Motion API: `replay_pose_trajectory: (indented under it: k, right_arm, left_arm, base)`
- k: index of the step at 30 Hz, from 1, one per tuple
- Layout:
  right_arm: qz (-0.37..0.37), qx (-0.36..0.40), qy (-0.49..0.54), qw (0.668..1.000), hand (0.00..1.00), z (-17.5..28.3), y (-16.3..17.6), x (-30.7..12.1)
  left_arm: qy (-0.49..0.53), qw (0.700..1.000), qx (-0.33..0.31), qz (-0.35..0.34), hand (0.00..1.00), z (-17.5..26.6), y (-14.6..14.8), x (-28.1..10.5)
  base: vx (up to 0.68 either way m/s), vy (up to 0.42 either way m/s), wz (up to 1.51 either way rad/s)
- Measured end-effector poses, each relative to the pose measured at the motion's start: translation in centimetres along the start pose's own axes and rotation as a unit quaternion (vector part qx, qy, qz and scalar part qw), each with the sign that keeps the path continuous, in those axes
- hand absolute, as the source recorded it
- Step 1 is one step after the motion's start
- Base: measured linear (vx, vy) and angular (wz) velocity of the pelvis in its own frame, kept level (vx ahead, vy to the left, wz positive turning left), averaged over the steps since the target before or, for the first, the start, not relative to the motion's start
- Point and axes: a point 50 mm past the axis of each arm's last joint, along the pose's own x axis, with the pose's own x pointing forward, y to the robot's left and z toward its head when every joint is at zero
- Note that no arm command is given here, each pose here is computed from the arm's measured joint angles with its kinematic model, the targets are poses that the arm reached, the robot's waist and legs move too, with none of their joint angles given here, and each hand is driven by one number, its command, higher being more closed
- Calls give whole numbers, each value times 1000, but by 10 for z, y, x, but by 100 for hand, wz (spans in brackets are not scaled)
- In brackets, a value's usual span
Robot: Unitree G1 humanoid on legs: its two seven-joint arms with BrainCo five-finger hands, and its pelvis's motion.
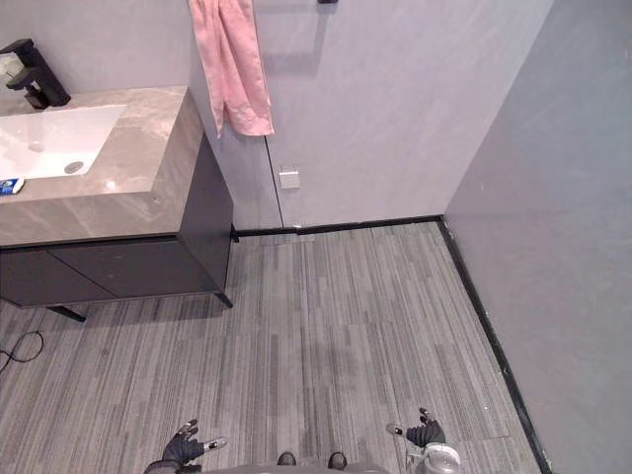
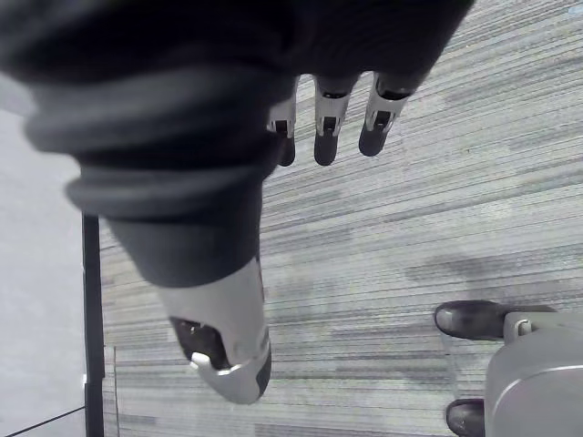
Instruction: Organize washtable
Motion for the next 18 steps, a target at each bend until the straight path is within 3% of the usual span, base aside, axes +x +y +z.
replay_pose_trajectory:
  k: [18]
  right_arm:
    - [1, -39, 2, 999, 0, -3, 0, -1]
  left_arm:
    - [0, 1000, 11, -9, 0, -1, -5, 0]
  base:
    - [-15, -11, -2]
